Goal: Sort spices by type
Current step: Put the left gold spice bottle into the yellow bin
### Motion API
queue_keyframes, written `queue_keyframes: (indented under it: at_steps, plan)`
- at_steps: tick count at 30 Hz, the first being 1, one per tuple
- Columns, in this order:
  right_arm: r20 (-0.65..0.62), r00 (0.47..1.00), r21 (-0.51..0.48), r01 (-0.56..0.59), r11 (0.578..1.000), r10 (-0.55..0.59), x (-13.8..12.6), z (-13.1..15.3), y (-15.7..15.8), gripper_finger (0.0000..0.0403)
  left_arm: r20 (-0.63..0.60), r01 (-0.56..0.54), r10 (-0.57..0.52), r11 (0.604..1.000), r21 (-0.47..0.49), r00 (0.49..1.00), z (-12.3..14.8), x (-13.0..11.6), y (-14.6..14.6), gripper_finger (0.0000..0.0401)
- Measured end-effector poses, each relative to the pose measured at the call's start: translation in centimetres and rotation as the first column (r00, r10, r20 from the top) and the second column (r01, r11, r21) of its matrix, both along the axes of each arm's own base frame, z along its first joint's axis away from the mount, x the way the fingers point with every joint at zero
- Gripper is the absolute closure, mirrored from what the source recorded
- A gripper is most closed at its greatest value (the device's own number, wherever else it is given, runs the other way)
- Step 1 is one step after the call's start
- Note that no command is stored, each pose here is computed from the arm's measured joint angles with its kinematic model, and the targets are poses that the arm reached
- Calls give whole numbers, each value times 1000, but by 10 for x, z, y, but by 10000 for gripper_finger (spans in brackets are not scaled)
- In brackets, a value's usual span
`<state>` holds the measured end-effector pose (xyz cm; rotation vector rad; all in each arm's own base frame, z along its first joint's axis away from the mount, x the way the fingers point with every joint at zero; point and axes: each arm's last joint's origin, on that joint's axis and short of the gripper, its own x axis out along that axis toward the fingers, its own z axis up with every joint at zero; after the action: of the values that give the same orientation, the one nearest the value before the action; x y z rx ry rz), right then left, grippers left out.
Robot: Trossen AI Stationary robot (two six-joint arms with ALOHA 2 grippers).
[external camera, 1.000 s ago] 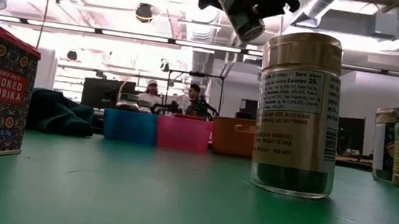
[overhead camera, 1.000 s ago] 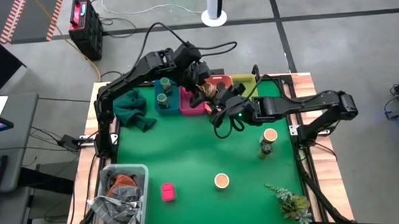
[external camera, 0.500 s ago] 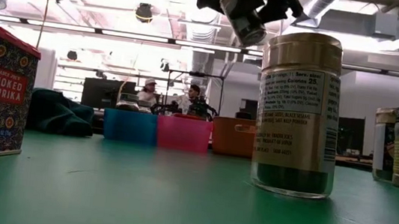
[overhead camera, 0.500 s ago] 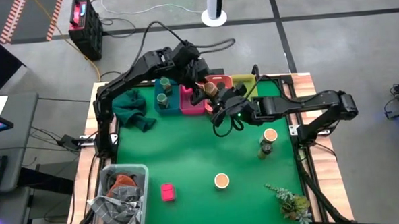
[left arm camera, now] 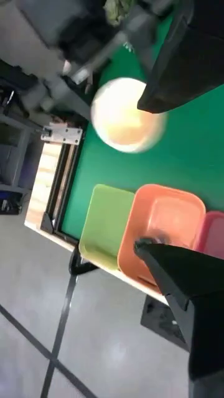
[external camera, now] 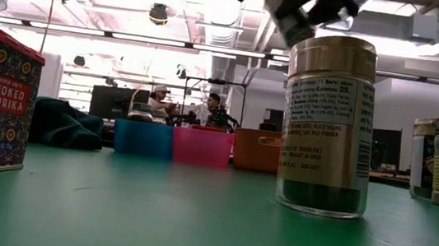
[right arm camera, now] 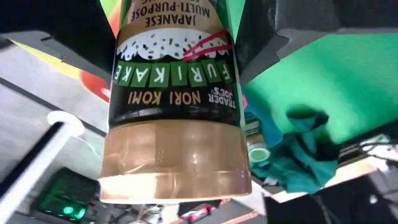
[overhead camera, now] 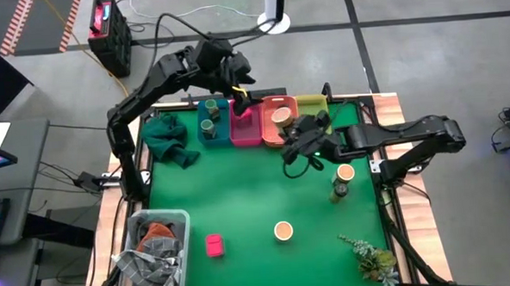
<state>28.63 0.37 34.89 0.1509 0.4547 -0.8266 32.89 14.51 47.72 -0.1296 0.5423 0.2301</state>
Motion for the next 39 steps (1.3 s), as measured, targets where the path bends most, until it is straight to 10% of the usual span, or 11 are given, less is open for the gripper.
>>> queue_keyframes:
  at_steps: [18,27,39]
  plan:
    - [270,934,-46,255,966,-234,-53,44,-2,98,138,151,-145,988,-36,980,-92,65,-4,55]
    - [377,881,-6,311,950,-286,-52,50,-2,97,326,119,-183,971,208,927,-83,88,-36,55]
    - [513,821,-18,300,954,-249,-48,74,-2,97,426,60,-75,997,48,902,-77,90,-39,55]
